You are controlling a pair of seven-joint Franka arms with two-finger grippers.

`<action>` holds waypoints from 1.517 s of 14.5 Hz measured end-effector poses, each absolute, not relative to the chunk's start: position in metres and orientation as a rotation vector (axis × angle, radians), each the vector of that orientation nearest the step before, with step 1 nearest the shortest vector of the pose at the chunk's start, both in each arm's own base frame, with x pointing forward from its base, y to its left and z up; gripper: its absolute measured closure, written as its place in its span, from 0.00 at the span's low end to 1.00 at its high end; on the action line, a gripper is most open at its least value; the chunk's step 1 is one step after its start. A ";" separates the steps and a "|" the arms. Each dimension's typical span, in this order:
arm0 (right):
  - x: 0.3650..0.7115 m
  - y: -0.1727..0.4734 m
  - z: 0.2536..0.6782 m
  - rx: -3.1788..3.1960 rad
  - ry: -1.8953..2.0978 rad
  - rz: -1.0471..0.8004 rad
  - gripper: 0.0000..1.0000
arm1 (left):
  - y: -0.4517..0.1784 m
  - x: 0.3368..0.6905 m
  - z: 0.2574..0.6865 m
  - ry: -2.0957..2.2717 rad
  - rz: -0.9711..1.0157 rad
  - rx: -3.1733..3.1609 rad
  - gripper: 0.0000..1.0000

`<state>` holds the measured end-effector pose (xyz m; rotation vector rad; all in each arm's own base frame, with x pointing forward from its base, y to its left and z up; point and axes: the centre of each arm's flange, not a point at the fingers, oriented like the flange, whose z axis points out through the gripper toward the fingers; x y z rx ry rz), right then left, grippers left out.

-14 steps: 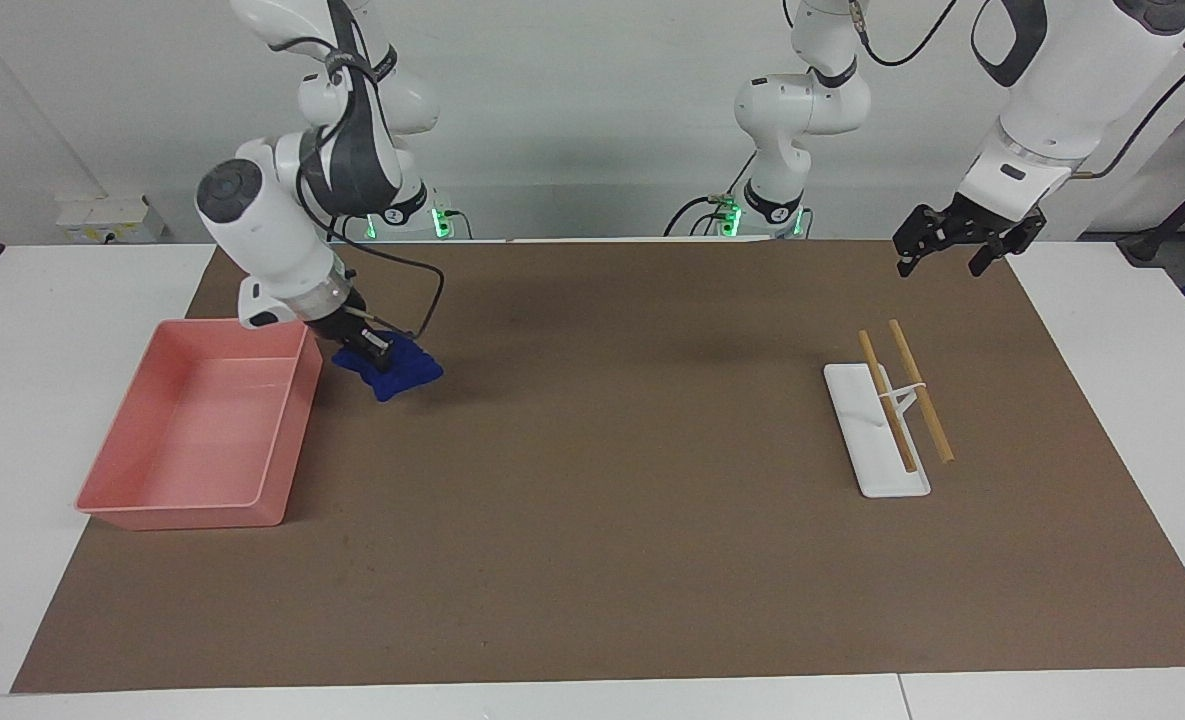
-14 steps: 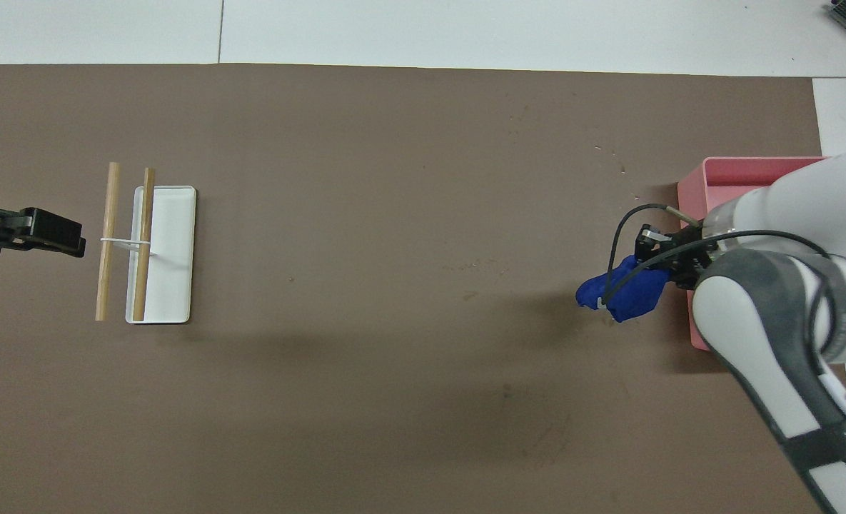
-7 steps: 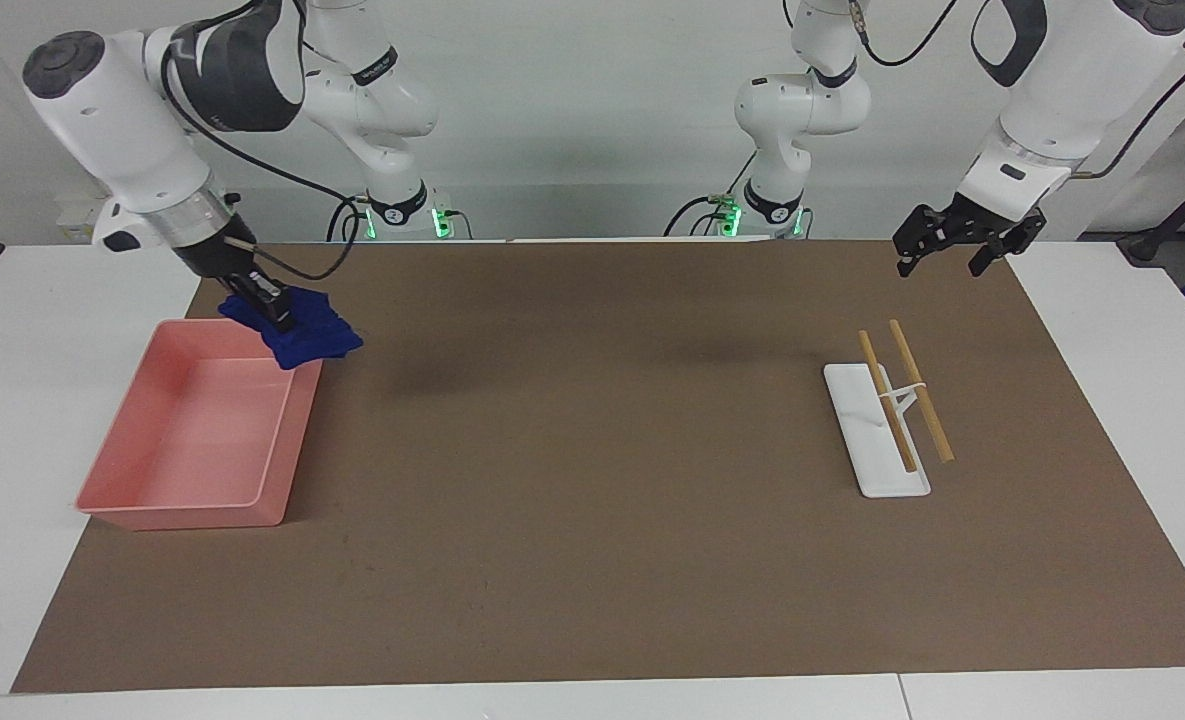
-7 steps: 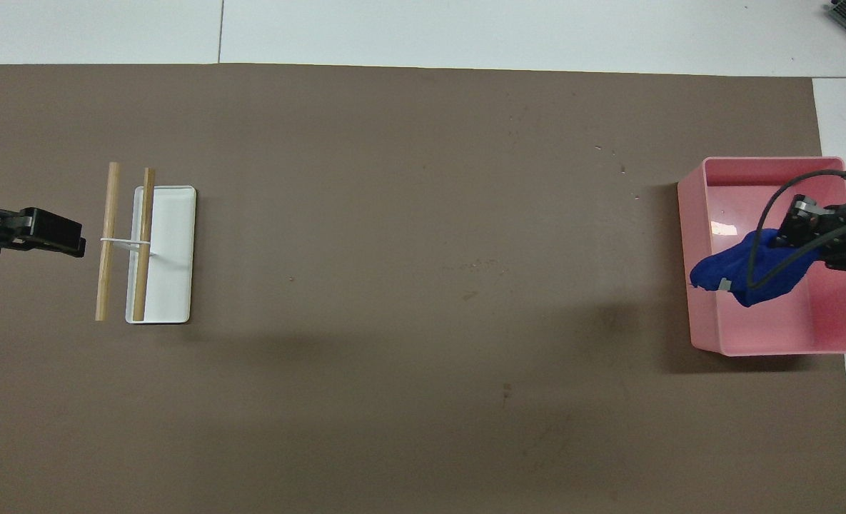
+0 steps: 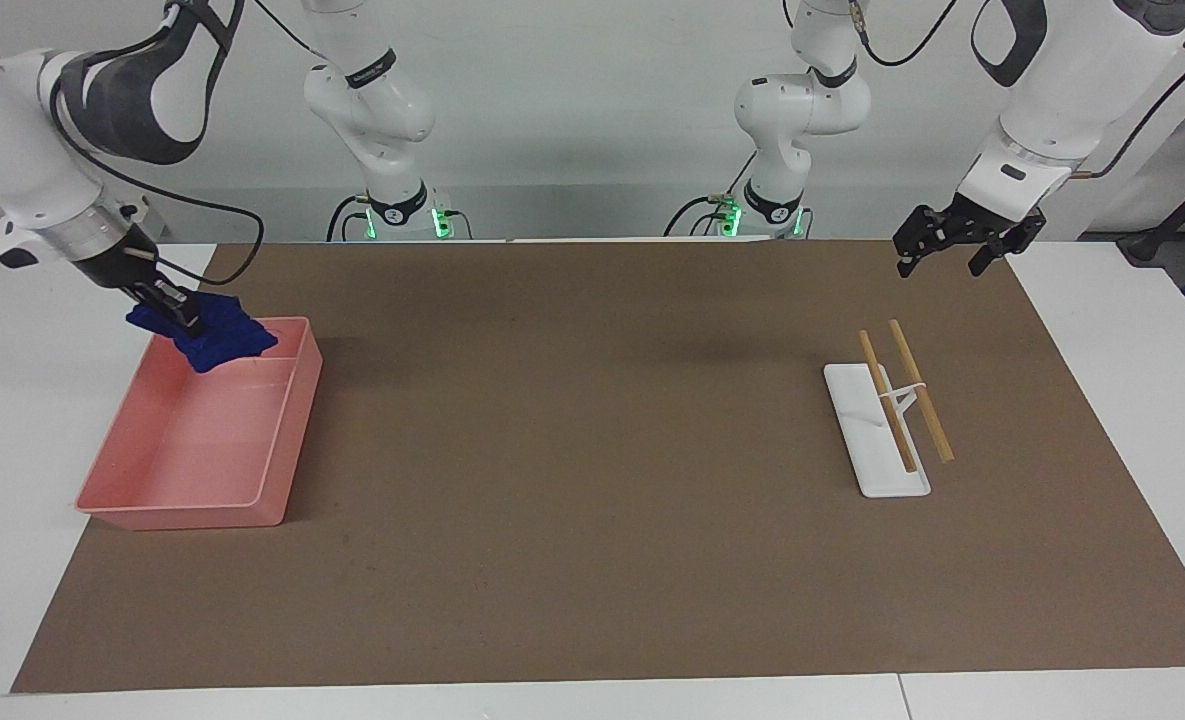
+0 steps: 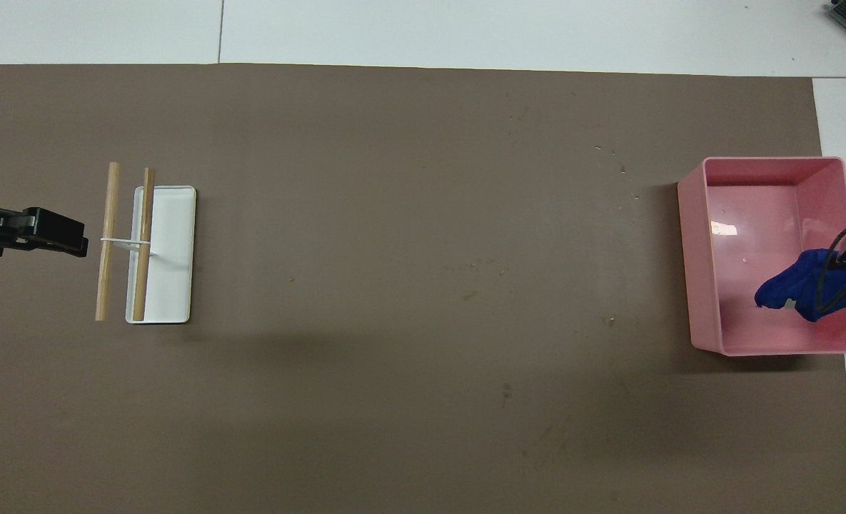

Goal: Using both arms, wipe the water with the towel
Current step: 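Lower the towel into the pink bin and open the right gripper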

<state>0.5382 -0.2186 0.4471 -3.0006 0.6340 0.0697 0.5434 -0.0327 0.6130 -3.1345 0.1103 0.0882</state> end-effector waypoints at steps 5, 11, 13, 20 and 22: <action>0.531 -0.225 0.366 -3.009 0.616 0.064 0.77 | -0.035 0.543 0.613 0.112 0.088 -3.134 0.00; 0.529 -0.219 0.377 -3.022 0.601 0.035 0.30 | -0.035 0.543 0.613 0.111 0.088 -3.134 0.00; 0.530 -0.213 0.393 -3.030 0.585 0.021 0.10 | -0.035 0.543 0.613 0.108 0.088 -3.134 0.00; 0.544 -0.122 0.502 -3.093 0.331 -0.057 0.00 | -0.037 0.543 0.613 0.098 0.089 -3.134 0.00; 0.551 -0.097 0.525 -3.126 0.260 -0.076 0.00 | -0.037 0.543 0.613 0.098 0.089 -3.134 0.00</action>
